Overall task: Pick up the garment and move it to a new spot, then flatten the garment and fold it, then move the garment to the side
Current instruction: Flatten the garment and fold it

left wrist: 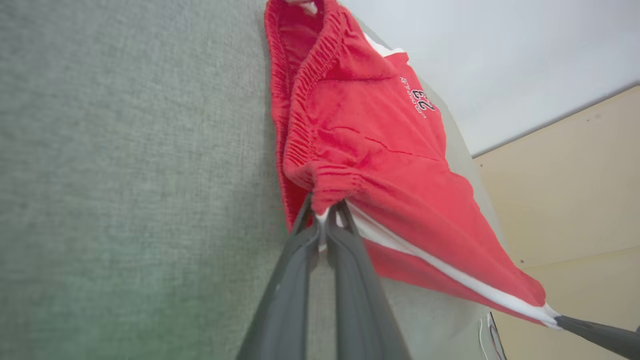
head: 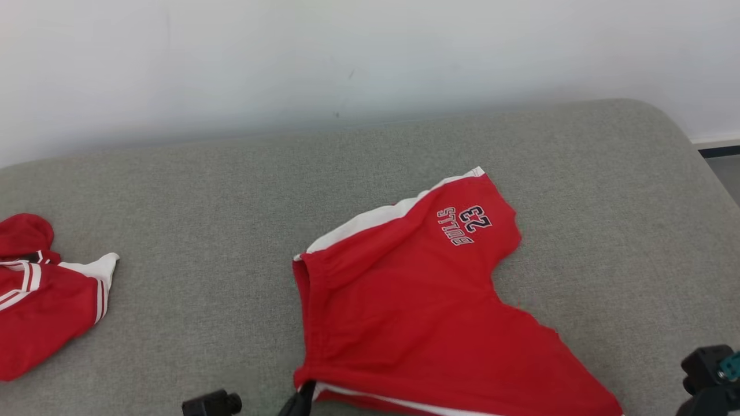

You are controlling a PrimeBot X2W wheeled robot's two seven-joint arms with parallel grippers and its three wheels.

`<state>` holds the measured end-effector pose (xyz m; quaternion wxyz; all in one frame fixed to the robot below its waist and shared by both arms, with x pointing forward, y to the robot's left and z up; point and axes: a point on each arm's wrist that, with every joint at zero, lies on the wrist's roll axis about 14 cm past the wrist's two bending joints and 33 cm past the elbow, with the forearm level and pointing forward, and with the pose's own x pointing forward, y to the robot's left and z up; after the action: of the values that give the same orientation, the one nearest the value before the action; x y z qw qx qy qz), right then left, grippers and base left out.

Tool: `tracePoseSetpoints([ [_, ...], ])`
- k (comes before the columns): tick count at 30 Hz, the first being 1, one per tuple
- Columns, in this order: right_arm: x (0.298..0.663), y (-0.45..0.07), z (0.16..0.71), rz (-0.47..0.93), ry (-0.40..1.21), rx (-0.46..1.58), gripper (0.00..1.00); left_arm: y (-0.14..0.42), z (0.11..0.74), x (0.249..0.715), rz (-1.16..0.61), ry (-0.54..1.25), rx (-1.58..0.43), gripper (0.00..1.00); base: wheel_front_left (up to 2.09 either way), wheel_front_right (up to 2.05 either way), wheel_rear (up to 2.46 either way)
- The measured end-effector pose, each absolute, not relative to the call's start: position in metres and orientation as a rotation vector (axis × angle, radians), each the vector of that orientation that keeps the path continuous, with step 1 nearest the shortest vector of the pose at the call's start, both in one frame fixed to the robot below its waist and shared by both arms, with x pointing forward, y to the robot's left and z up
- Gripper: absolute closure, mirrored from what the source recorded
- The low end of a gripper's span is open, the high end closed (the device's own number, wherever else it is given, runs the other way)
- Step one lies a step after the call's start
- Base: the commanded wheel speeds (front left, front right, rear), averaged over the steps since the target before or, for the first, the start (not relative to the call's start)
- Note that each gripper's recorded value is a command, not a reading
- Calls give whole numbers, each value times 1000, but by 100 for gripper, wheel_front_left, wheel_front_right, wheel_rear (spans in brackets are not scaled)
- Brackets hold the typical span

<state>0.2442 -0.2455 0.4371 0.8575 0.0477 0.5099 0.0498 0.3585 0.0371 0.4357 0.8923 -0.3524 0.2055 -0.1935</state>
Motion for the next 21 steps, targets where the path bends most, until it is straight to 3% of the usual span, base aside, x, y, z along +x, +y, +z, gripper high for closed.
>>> tracePoseSetpoints([
  [3, 234, -253, 436, 62, 1111, 94, 100, 36, 420, 343, -411, 510, -705, 100, 0, 0, 0],
  [6, 247, -255, 451, 55, 1034, 76, 100, 37, 421, 338, -417, 522, -716, 100, 0, 0, 0],
  [21, 386, -249, 515, 136, 613, -122, 100, 27, 465, 382, -434, 411, -770, 100, 0, 0, 0],
])
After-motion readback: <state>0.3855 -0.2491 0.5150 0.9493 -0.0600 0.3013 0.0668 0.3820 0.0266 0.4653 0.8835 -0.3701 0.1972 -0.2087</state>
